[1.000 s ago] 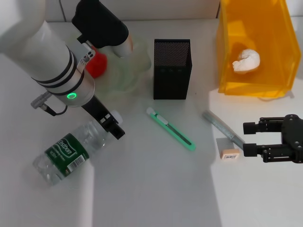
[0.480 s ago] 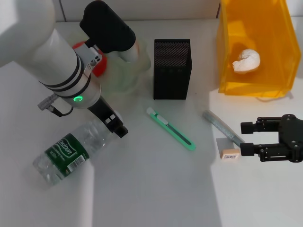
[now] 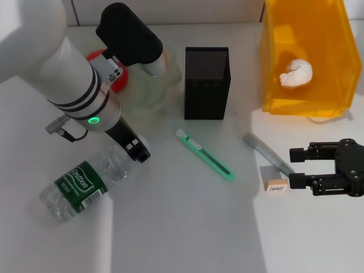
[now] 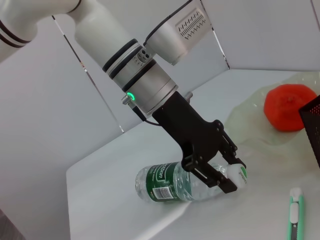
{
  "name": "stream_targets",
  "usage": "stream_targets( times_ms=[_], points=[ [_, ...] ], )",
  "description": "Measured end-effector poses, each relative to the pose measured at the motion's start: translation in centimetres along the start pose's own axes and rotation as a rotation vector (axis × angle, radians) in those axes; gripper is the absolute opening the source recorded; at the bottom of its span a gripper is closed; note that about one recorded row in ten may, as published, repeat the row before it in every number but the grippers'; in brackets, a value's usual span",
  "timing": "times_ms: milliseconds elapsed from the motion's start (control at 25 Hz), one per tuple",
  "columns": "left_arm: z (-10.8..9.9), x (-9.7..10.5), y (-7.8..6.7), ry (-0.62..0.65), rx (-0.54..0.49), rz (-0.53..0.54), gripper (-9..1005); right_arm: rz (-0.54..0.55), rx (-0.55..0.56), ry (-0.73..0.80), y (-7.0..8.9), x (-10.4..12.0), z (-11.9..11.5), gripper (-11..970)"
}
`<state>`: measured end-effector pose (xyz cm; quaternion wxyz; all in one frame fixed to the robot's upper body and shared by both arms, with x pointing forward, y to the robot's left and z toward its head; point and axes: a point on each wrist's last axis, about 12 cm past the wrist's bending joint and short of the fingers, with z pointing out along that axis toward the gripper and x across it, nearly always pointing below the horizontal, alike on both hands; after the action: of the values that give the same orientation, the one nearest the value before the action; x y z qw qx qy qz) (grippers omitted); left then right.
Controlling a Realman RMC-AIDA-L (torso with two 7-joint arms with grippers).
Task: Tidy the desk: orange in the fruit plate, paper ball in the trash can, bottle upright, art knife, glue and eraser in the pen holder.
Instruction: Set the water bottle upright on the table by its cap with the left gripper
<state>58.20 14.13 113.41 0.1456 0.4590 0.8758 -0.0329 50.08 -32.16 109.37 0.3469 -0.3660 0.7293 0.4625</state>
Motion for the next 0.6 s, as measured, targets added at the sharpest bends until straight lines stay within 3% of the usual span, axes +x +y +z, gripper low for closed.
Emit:
stream_targets(
  times_ms=[40, 320, 560, 600],
  points=[
    [0.0, 0.0, 0.0, -0.001, 0.001, 0.0, 465, 0.0, 0.0, 0.0, 0.0, 0.0, 0.0, 698],
    [-2.1, 0.5, -1.0, -0.104, -0.019, 0.018, 448, 0.003, 0.004, -0.002, 0.0, 0.1, -0.1, 698],
    [-4.5, 3.2, -1.2, -0.234, -0.062, -0.05, 447, 0.018, 0.014, -0.01, -0.1, 0.4, 0.0, 698],
    [-5.4, 4.3, -1.3, -0.312, -0.073, -0.089, 447, 0.025, 0.014, -0.011, -0.1, 0.5, 0.1, 698]
  ],
)
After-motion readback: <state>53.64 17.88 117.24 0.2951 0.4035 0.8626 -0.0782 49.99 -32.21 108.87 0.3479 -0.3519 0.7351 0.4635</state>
